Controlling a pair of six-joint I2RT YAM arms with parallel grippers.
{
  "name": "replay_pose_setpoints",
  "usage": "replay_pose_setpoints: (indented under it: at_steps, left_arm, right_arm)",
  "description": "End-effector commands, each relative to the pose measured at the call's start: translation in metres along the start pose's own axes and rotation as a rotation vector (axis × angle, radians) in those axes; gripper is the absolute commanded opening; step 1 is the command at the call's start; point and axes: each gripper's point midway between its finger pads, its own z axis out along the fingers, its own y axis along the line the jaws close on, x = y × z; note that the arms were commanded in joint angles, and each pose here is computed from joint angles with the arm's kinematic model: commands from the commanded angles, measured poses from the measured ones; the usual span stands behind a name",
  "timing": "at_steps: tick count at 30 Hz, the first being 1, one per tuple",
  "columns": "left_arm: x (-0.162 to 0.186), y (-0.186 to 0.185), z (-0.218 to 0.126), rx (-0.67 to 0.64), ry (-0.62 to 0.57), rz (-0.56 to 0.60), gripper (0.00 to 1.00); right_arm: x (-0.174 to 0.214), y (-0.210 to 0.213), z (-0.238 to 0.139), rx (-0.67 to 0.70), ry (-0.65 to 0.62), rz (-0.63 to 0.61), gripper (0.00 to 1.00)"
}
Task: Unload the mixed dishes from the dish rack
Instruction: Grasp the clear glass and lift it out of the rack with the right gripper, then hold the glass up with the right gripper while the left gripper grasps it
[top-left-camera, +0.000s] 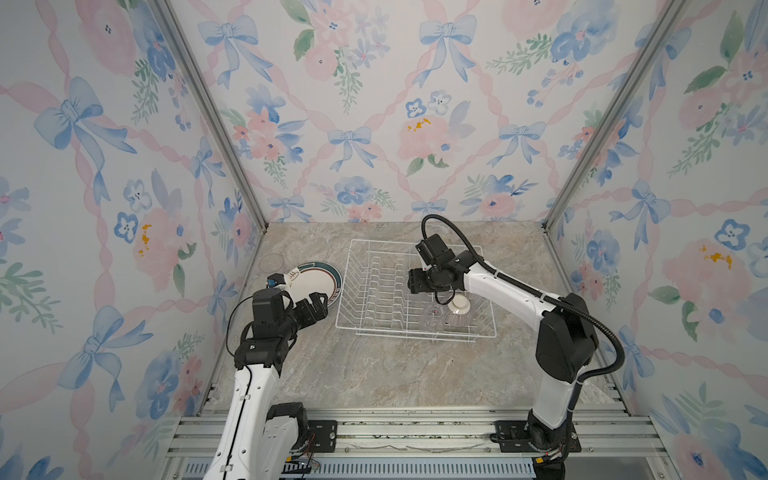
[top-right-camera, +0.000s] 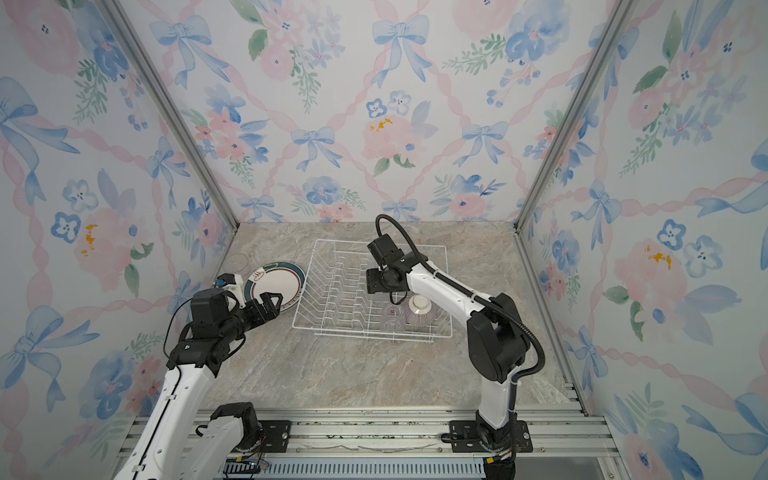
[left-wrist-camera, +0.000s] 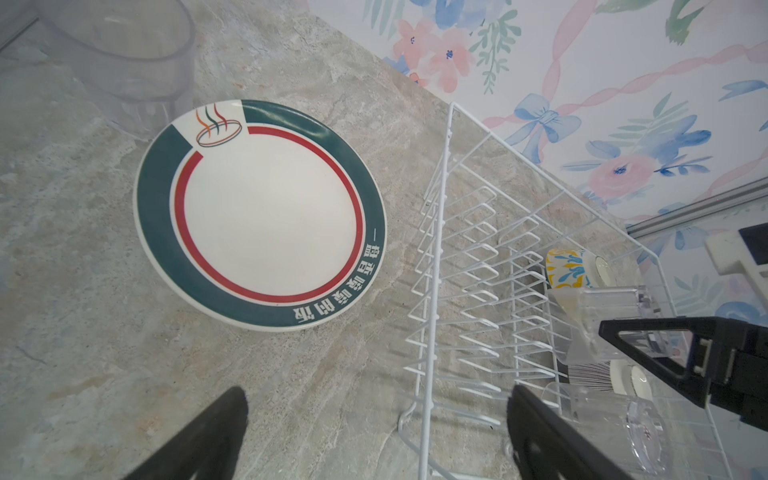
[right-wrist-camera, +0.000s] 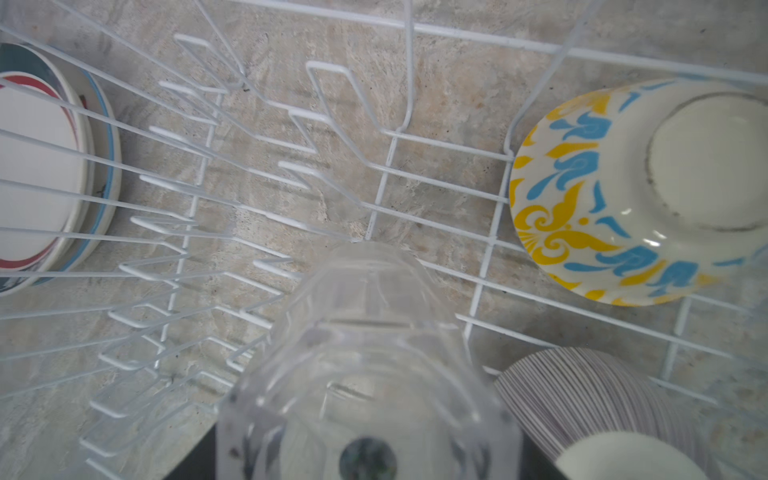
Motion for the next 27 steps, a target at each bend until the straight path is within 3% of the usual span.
replay_pose_setpoints:
  at_steps: [1, 9, 15, 21, 27]
  left_arm:
    - [-0.005, -0.021, 0.001, 0.105, 0.021, -0.028, 0.98]
    - [-0.038, -0.092, -0.01, 0.289, -0.048, -0.002, 0.98]
    - [-0.04, -0.139, 0.006, 0.461, -0.006, -0.031, 0.98]
    - [-0.048, -0.172, 0.018, 0.608, -0.019, -0.074, 0.98]
    - [-0.057, -0.196, 0.029, 0.67, -0.033, -0.033, 0.98]
  right_arm:
    - [-0.024, 0.011, -0.025, -0.111, -0.074, 0.075, 0.54]
    - [-0.055, 0.032, -0.049, -0.294, -0.131, 0.197, 0.53]
    - [-0.073, 0.046, -0.06, -0.434, -0.163, 0.309, 0.51]
    - [-0.092, 0.064, -0.072, -0.589, -0.158, 0.407, 0.5]
    - [-0.107, 0.077, -0.088, -0.675, -0.168, 0.444, 0.49]
